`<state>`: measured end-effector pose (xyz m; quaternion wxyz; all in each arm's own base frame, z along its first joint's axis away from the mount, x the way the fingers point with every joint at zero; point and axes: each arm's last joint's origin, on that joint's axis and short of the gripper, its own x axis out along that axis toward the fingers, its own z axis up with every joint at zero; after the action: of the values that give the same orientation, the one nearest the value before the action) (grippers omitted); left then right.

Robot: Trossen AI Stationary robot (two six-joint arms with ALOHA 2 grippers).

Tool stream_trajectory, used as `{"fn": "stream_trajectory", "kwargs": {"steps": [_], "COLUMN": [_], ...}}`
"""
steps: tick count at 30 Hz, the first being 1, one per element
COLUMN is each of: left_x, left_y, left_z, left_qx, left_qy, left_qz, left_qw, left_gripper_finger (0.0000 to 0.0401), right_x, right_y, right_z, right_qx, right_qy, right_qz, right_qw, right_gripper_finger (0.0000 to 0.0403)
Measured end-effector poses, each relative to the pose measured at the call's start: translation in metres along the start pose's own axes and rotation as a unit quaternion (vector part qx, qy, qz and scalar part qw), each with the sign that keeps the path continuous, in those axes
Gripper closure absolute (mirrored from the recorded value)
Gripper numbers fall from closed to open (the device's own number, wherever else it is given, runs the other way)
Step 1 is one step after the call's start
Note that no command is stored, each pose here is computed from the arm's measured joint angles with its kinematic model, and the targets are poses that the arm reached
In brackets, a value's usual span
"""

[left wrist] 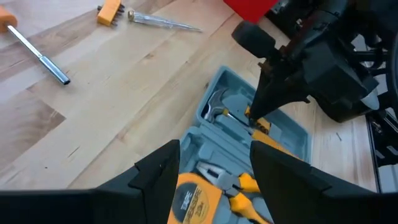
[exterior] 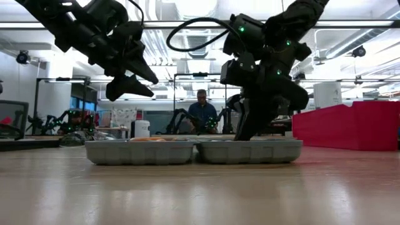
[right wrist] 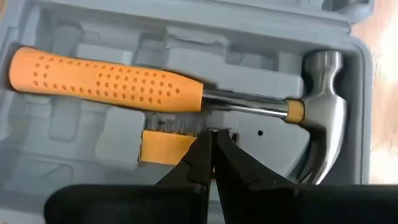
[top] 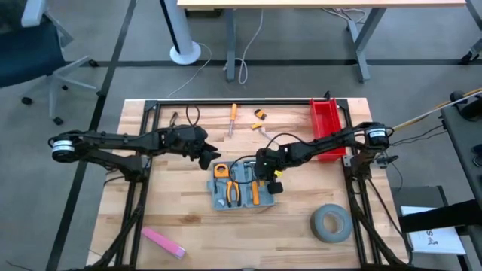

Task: Prefit tool cases
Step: Put the bottom yellow screwdriver bit set into the gray pre-fit tool case

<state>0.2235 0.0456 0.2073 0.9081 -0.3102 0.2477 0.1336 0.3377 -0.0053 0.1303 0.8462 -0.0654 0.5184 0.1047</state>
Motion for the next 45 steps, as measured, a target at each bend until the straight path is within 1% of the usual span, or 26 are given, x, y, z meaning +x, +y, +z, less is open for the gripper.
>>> {"fn": "stream_trajectory", "kwargs": {"steps": [2, 4, 8, 11, 13, 19, 22, 25, 31, 37, 45], "left_x": [0.0, 0.0, 0.0, 0.0, 0.0, 0.0, 0.0, 0.0, 0.0, 0.0, 0.0], "left_y": [0.0, 0.0, 0.0, 0.0, 0.0, 0.0, 0.0, -0.001, -0.001, -0.001, -0.001], "left_z": [0.0, 0.0, 0.0, 0.0, 0.0, 0.0, 0.0, 0.001, 0.001, 0.001, 0.001], "left_qx": [-0.002, -0.006, -0.008, -0.008, -0.008, -0.01, -0.012, -0.011, -0.011, -0.011, -0.011], "left_qy": [0.001, 0.001, 0.002, 0.002, 0.001, 0.0, 0.0, -0.002, -0.003, -0.003, -0.003], "left_qz": [-0.001, -0.001, -0.001, -0.001, -0.002, -0.003, -0.003, -0.004, -0.005, -0.005, -0.005], "left_qw": [1.0, 1.0, 1.0, 1.0, 1.0, 1.0, 1.0, 1.0, 1.0, 1.0, 1.0], "left_gripper_finger": [0.0197, 0.0197, 0.0197, 0.0197, 0.0197, 0.0197, 0.0197, 0.0197, 0.0197, 0.0197, 0.0197], "right_x": [0.0, -0.007, -0.033, -0.057, -0.066, -0.069, -0.065, -0.064, -0.064, -0.064, -0.064], "right_y": [-0.001, -0.001, -0.001, -0.002, -0.002, -0.002, -0.001, 0.0, 0.001, 0.004, 0.012], "right_z": [0.0, 0.003, 0.009, 0.022, 0.024, 0.025, 0.021, 0.021, 0.021, 0.022, 0.026], "right_qx": [0.004, 0.006, 0.005, -0.001, -0.001, 0.004, 0.014, 0.013, 0.019, 0.024, 0.02], "right_qy": [-0.002, -0.008, -0.015, -0.039, -0.038, -0.032, -0.012, -0.009, -0.013, -0.02, -0.025], "right_qz": [0.003, 0.001, -0.019, -0.048, -0.05, -0.046, -0.037, -0.034, -0.02, 0.006, 0.011], "right_qw": [1.0, 1.0, 1.0, 0.998, 0.998, 0.998, 0.999, 0.999, 1.0, 0.999, 0.999], "right_gripper_finger": [0.0403, 0.0403, 0.0403, 0.0403, 0.0403, 0.0403, 0.0403, 0.0403, 0.0403, 0.0403, 0.0403]}}
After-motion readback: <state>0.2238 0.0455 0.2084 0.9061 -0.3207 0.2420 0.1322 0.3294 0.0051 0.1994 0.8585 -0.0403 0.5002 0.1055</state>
